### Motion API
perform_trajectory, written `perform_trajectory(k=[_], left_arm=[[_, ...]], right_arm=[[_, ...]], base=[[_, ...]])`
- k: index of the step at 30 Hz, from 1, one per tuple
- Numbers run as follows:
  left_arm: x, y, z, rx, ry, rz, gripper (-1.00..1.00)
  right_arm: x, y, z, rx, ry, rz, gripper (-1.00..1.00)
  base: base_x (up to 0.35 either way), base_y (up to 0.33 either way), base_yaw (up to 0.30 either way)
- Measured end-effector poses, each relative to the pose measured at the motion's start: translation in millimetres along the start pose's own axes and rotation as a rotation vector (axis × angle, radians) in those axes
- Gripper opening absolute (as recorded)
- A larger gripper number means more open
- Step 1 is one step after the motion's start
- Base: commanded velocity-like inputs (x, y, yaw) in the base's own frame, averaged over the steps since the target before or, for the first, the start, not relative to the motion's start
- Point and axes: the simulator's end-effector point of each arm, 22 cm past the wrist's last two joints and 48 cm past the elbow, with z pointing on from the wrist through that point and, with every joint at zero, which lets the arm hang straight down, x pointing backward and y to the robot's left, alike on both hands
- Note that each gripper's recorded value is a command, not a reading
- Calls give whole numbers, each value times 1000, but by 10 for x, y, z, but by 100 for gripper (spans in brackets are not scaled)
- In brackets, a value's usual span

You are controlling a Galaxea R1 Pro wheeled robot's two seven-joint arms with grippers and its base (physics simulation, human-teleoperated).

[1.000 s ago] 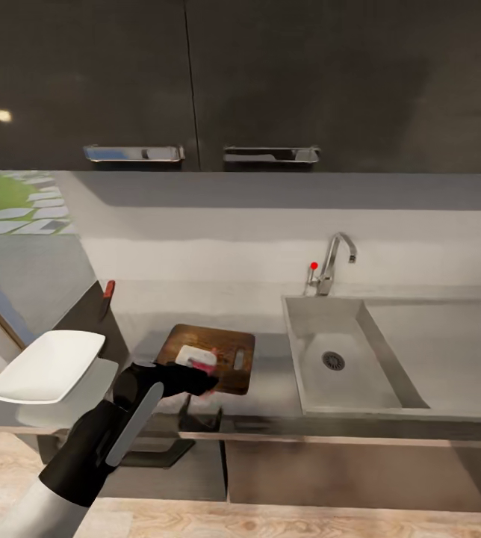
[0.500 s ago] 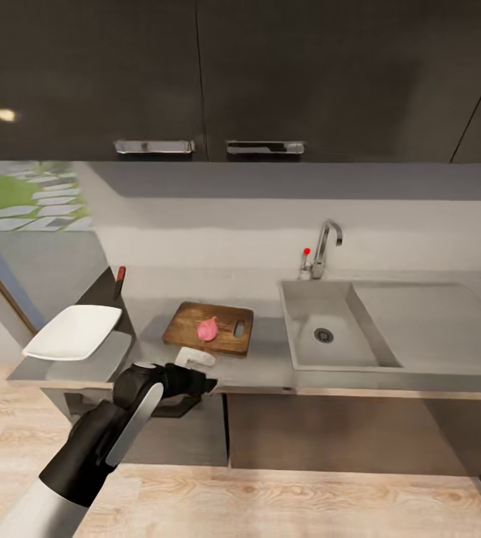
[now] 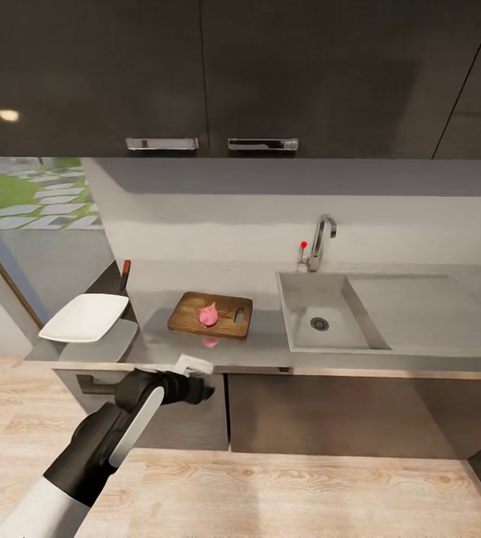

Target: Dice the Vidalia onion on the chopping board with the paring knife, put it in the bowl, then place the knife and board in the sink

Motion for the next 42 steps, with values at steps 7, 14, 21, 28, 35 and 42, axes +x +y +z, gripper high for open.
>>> perform_trajectory(k=[7, 14, 21, 28, 35, 42], left_arm=[[466, -24, 181, 8, 39, -37, 100], [975, 151, 307, -24, -39, -78, 100], [1410, 220, 250, -48, -145, -102, 100], [2158, 221, -38, -76, -276, -136, 100], [2655, 282, -339, -104, -344, -143, 100], [3167, 344, -672, -145, -415, -152, 100]], right_arm=[[0, 0, 0, 0, 0, 0, 100], [0, 0, 0, 0, 0, 0, 100], [0, 0, 0, 0, 0, 0, 100], [1, 0, 0, 0, 0, 0, 100], [1, 1, 0, 0, 0, -1, 100], [0, 0, 0, 0, 0, 0, 100]], base=[[-2, 0, 0], [0, 0, 0], [0, 0, 0], [0, 0, 0], [0, 0, 0], [0, 0, 0]])
